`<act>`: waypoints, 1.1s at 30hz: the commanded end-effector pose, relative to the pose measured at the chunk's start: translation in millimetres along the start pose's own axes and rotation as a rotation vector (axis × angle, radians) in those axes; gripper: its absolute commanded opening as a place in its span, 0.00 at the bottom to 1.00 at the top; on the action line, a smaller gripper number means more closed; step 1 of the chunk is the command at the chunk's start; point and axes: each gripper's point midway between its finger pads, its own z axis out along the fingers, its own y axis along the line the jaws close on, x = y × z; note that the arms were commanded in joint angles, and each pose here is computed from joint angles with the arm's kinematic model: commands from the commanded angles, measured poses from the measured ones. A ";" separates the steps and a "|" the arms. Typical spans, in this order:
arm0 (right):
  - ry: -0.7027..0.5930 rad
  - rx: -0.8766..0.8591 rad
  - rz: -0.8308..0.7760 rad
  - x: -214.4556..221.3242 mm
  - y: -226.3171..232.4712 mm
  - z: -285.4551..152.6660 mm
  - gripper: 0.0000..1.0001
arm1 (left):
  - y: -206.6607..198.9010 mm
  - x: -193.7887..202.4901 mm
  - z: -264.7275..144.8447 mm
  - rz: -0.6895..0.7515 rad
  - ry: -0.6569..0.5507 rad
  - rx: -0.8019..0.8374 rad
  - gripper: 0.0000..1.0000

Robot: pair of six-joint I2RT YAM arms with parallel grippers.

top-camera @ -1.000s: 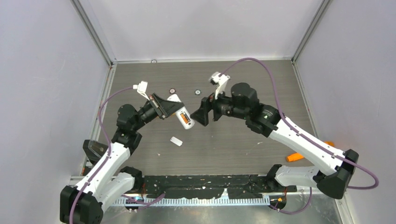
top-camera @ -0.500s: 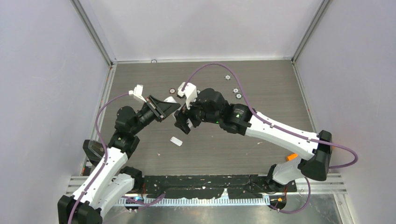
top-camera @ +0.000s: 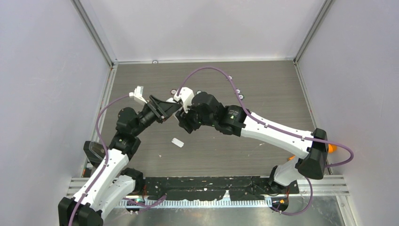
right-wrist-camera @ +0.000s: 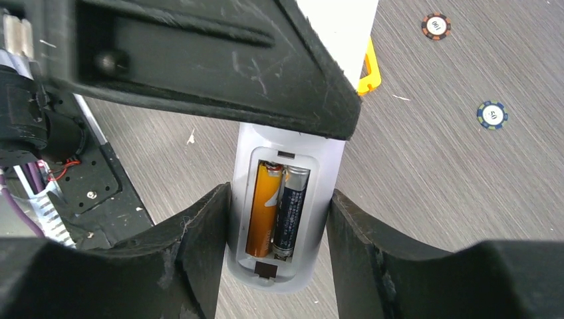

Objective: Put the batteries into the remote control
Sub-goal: Place the remote control at the center of the board.

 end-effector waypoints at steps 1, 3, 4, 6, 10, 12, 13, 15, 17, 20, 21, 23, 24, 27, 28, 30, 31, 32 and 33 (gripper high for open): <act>-0.026 0.049 -0.048 -12.3 -8.9 -5.2 0.25 | -1.0 -5.1 -1.3 0.038 -0.018 -0.013 0.59; -0.002 0.061 -0.071 -3.8 -13.9 -6.0 0.24 | 6.6 -7.3 -3.4 0.074 -0.022 -0.071 0.72; 0.009 0.067 -0.071 0.4 -18.7 -6.2 0.23 | 12.7 -8.7 -5.4 0.096 -0.024 -0.112 0.82; 0.045 0.059 -0.076 17.6 -26.6 -6.7 0.22 | 32.6 -13.6 -13.1 0.119 -0.038 -0.237 0.89; 0.128 -0.014 -0.133 61.3 -33.6 -8.9 0.21 | 83.2 -21.1 -39.0 0.103 -0.063 -0.500 0.92; 0.196 -0.040 -0.191 91.4 -35.8 -4.0 0.20 | 104.5 -23.3 -50.4 0.077 -0.072 -0.591 0.93; 0.220 -0.049 -0.231 99.0 -37.3 -2.8 0.19 | 115.0 -24.1 -55.5 0.065 -0.075 -0.628 0.93; 0.286 -0.067 -0.289 119.0 -39.9 2.9 0.18 | 130.6 -22.3 -62.3 0.037 -0.068 -0.680 0.93; 0.340 -0.050 -0.342 132.2 -48.0 9.1 0.17 | 139.0 -21.6 -64.9 0.024 -0.062 -0.699 0.92; 0.421 -0.038 -0.429 147.5 -59.3 18.4 0.17 | 145.4 -21.1 -66.0 0.016 -0.057 -0.705 0.92; 0.452 -0.039 -0.445 154.8 -61.4 23.2 0.17 | 145.3 -22.4 -65.7 0.017 -0.061 -0.703 0.92; 0.477 -0.058 -0.480 159.2 -62.2 29.8 0.17 | 146.4 -23.5 -66.0 0.020 -0.062 -0.702 0.91; 0.477 -0.061 -0.481 159.7 -61.7 32.6 0.18 | 146.0 -24.2 -65.8 0.022 -0.063 -0.698 0.91; 0.508 -0.086 -0.465 173.3 -58.3 42.8 0.18 | 144.4 -22.0 -62.5 0.024 -0.044 -0.674 0.91; 0.518 -0.088 -0.466 176.9 -58.4 44.7 0.18 | 145.5 -21.2 -62.4 0.021 -0.040 -0.675 0.90; 0.561 -0.097 -0.479 190.0 -60.3 47.9 0.18 | 146.7 -18.7 -60.7 0.015 -0.030 -0.664 0.90; 0.585 -0.101 -0.494 197.7 -61.8 49.2 0.18 | 147.1 -17.7 -59.6 0.011 -0.026 -0.658 0.90; 0.595 -0.105 -0.500 201.1 -62.2 49.4 0.18 | 147.1 -17.3 -58.5 0.009 -0.024 -0.651 0.90; 0.604 -0.113 -0.505 205.8 -61.7 50.2 0.18 | 146.9 -17.0 -57.7 0.008 -0.022 -0.646 0.90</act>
